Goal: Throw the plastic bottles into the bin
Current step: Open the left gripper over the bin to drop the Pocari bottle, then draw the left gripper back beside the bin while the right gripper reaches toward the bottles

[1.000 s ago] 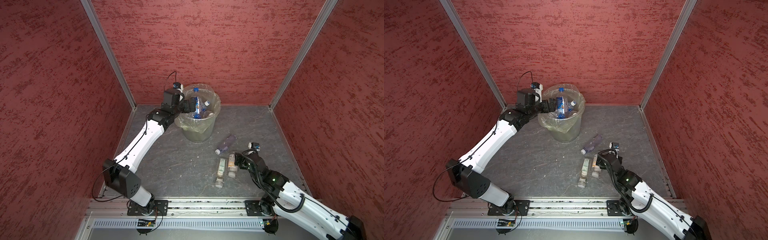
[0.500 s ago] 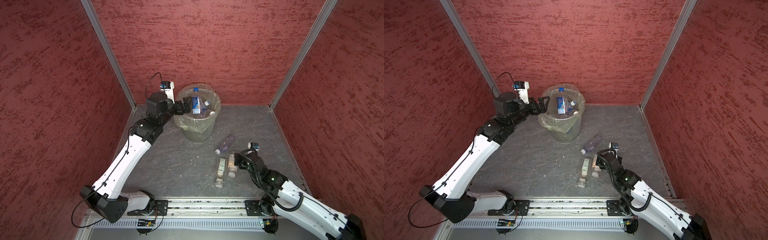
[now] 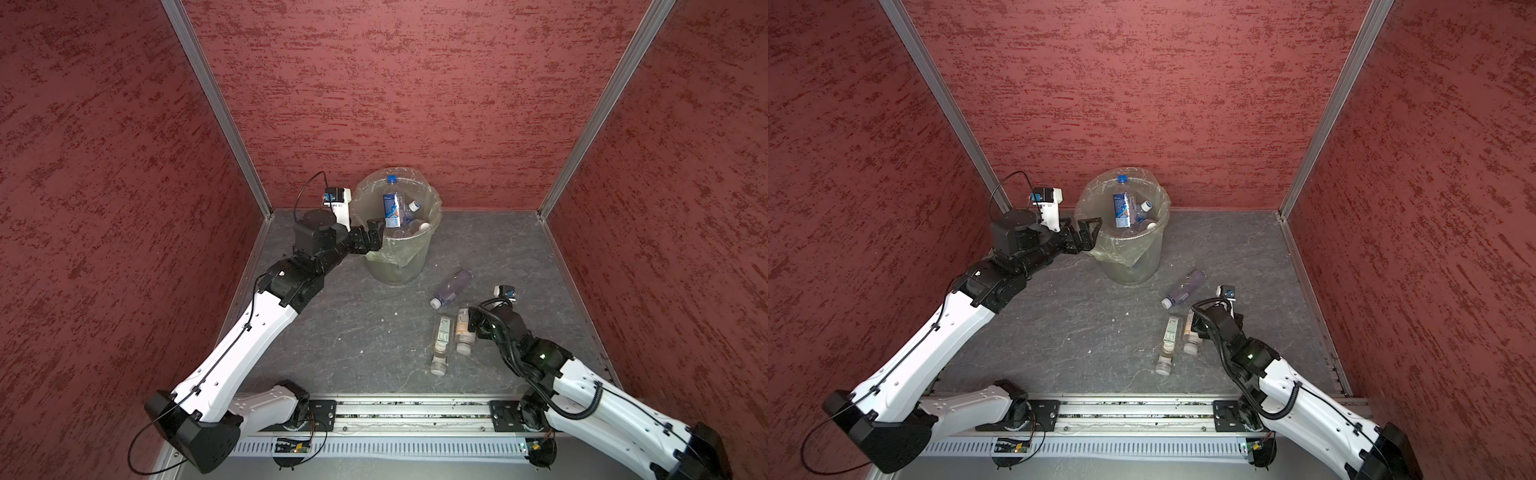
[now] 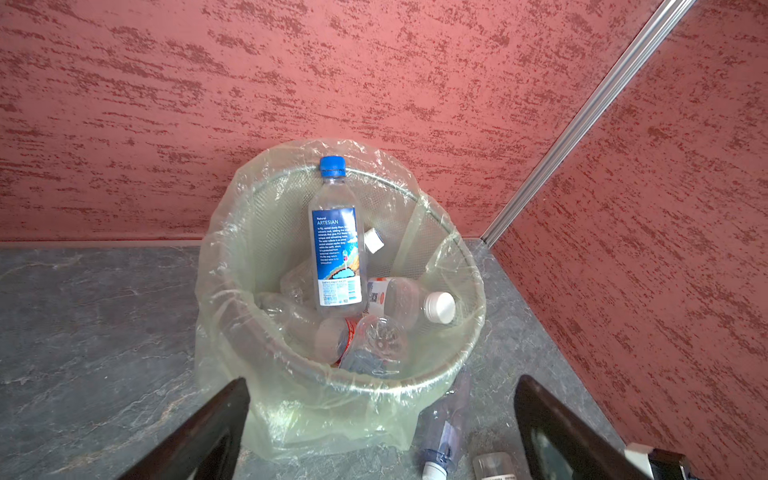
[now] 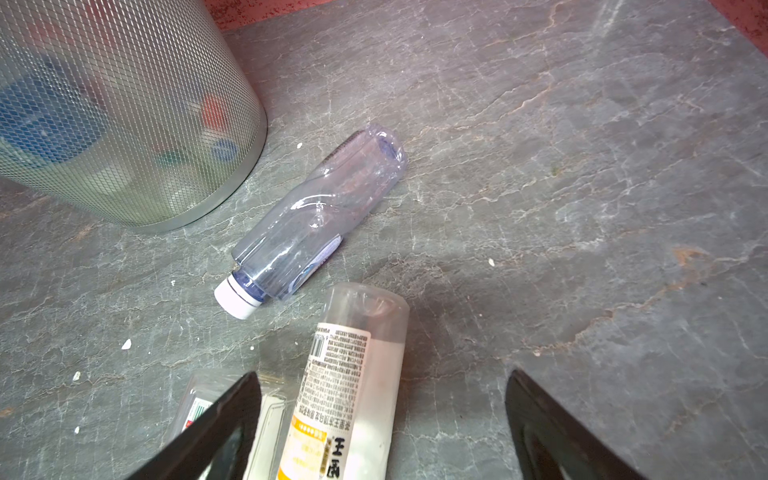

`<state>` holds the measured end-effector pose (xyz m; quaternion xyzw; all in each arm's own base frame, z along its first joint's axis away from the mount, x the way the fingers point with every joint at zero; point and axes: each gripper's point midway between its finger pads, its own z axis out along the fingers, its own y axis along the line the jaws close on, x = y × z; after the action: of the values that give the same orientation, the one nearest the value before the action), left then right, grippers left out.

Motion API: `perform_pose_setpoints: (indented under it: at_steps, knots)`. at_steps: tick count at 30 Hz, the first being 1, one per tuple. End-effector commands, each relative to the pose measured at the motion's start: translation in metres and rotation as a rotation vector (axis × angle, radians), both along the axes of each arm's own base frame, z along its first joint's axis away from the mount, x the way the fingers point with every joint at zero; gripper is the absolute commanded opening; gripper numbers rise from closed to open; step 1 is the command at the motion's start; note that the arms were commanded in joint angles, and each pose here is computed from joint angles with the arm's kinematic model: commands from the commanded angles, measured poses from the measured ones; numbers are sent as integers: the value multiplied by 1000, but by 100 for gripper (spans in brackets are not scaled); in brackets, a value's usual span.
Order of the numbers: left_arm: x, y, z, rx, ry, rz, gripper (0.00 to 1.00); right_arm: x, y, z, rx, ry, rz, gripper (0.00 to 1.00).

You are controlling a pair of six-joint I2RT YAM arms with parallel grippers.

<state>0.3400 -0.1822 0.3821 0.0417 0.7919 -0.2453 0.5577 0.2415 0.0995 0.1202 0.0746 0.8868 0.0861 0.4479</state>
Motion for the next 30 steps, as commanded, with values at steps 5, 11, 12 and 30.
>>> perform_pose_setpoints:
  at_steps: [5,11,12,30]
  knots:
    - [-12,-15,-10,-21,-11,-40,99,5,0,7,23,-23,-23,92]
    - [-21,-32,-32,6,-30,-65,100,7,0,5,13,-12,-26,93]
    - [-21,-34,-35,8,-27,-72,99,7,0,5,13,-12,-28,93]
    - [-30,-74,-156,71,127,-167,99,7,-10,7,4,-17,-85,99]
